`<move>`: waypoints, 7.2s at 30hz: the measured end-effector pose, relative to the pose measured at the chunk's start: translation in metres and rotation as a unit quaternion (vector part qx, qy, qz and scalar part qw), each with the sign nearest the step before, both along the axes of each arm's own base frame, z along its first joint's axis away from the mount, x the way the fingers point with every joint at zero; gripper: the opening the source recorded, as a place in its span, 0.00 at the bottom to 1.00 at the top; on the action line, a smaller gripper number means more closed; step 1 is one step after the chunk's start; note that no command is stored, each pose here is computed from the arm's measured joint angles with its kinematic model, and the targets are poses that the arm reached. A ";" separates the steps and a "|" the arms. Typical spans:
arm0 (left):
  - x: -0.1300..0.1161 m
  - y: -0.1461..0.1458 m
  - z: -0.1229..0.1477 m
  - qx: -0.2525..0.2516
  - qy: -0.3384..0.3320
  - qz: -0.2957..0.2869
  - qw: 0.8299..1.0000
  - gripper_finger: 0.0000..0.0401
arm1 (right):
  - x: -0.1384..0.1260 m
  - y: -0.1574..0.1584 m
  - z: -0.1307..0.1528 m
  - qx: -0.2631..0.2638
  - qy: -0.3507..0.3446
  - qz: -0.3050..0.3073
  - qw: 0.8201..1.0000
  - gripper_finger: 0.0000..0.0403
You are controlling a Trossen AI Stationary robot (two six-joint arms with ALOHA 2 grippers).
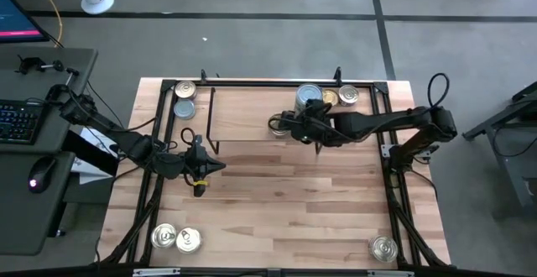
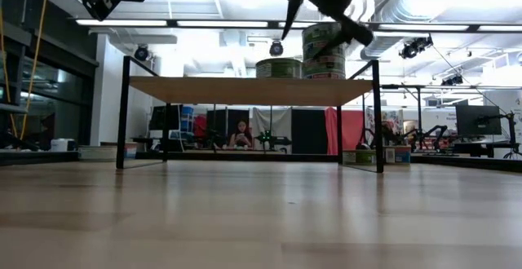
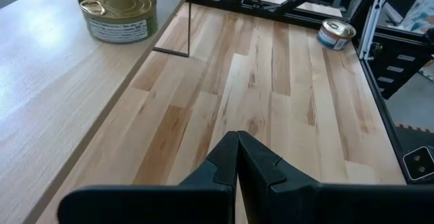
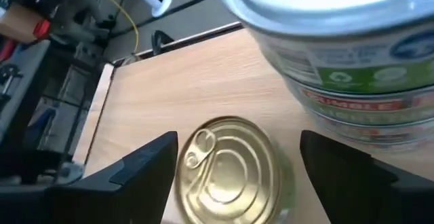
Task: Stack canned seafood by type on shelf
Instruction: Put the green tuna can on the shelf, then stack the green white tuna can on top of the other green white tuna can on the shelf
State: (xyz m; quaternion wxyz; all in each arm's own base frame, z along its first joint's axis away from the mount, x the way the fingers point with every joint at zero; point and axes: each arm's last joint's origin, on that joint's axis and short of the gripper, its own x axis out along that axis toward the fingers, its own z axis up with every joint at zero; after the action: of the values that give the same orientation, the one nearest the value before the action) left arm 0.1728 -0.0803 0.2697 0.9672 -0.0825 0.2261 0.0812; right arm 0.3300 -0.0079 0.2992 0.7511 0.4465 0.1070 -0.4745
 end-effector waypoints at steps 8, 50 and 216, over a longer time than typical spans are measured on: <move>0.000 0.000 0.000 0.000 0.000 0.000 1.000 0.00 | 0.004 0.024 0.024 -0.018 0.023 0.117 0.993 0.75; 0.000 0.001 0.001 -0.062 -0.018 0.051 0.997 0.00 | 0.035 0.031 -0.038 -0.038 0.147 0.135 0.979 0.00; -0.045 0.247 -0.109 0.096 0.574 0.320 0.747 0.00 | -0.116 0.011 -0.082 0.197 -0.019 0.385 0.901 0.00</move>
State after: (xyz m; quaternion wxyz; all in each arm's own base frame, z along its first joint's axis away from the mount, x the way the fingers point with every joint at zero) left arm 0.1273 0.1667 0.1610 0.5748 0.0052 0.6902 0.4395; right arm 0.2137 0.0029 0.2172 0.7739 0.5184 0.3472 -0.1087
